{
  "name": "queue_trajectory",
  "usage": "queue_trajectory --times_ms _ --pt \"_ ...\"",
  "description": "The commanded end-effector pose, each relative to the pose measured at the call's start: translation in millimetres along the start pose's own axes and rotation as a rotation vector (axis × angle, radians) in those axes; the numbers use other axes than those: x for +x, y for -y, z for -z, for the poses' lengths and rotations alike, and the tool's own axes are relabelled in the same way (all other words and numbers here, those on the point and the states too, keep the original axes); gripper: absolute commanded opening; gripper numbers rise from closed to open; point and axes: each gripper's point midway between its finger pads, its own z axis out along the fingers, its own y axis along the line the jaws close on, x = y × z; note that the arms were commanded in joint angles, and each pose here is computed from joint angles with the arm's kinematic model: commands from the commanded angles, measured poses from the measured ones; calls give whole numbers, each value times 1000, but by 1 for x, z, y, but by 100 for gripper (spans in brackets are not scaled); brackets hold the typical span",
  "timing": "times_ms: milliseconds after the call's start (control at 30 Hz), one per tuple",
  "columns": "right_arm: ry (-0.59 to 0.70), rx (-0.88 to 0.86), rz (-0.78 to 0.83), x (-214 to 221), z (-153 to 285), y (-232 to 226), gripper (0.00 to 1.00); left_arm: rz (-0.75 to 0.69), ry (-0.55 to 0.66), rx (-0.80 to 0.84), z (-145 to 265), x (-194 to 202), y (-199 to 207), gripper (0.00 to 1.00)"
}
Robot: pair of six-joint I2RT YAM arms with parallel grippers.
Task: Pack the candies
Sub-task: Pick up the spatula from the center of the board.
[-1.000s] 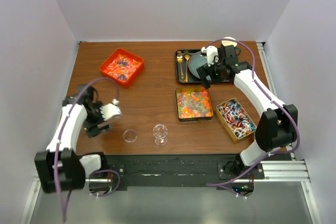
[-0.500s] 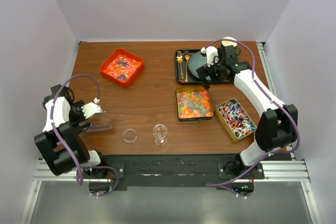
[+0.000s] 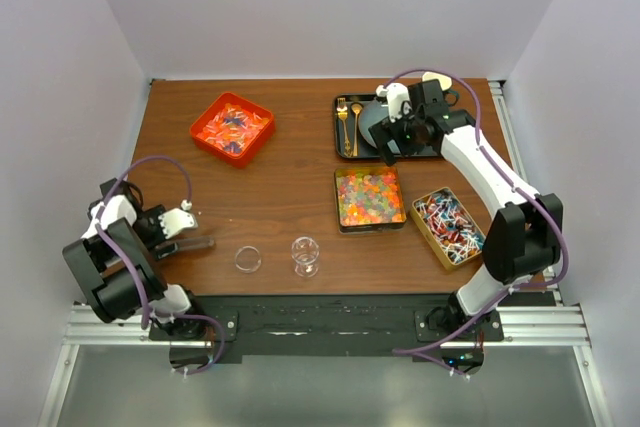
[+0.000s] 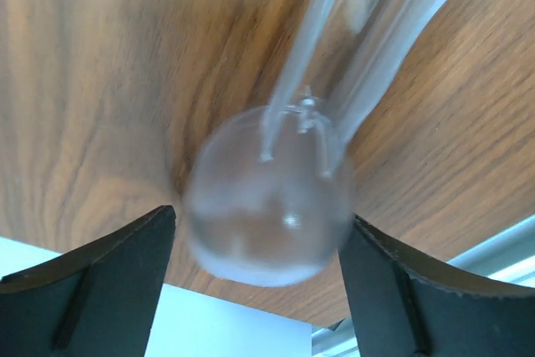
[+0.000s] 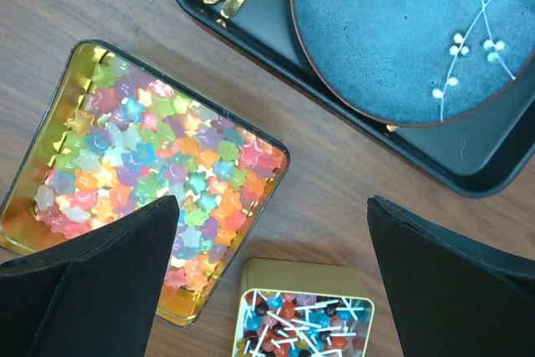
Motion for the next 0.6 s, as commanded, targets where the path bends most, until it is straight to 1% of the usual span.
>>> queue_trajectory --times_ms 0,67,100,167,200,233,267,300,333,367,400,433,467,500,533,567 --pt "20 24 30 -14 5 5 99 -38 70 -82 -5 -12 -9 77" --pt "19 22 33 -13 4 4 99 -33 87 -90 -7 -15 -10 71" --pt "20 20 36 -13 4 2 99 -28 89 -84 -9 -15 -8 65" --pt "25 16 43 -15 5 1 99 -26 107 -57 -10 -18 -4 58" --pt "30 11 52 -16 7 -1 99 -28 117 -64 -5 -20 -9 51" --pt "37 3 57 -18 10 -2 99 -29 132 -56 -2 -22 -11 49" --pt "53 -14 63 -22 13 -5 99 -22 172 -29 2 -30 -8 47" --pt "66 -29 80 -26 16 -7 99 -30 189 -56 16 -33 -24 46" --pt "77 -42 90 -28 20 -10 99 -30 214 -30 19 -38 -26 45" --pt "94 -54 101 -33 24 -12 99 -16 264 32 26 -50 -18 45" --pt "116 -90 118 -38 27 -17 99 -15 282 1 44 -55 -40 43" --pt "127 -108 129 -41 31 -21 99 5 334 44 45 -67 -42 43" --pt "153 -127 136 -48 36 -24 99 38 361 117 53 -80 -34 42" --pt "176 -180 157 -53 40 -32 99 39 385 89 71 -89 -54 41" --pt "175 -211 170 -54 44 -38 99 59 407 136 70 -99 -56 41" --pt "205 -218 181 -63 50 -40 99 84 447 195 78 -121 -50 40"
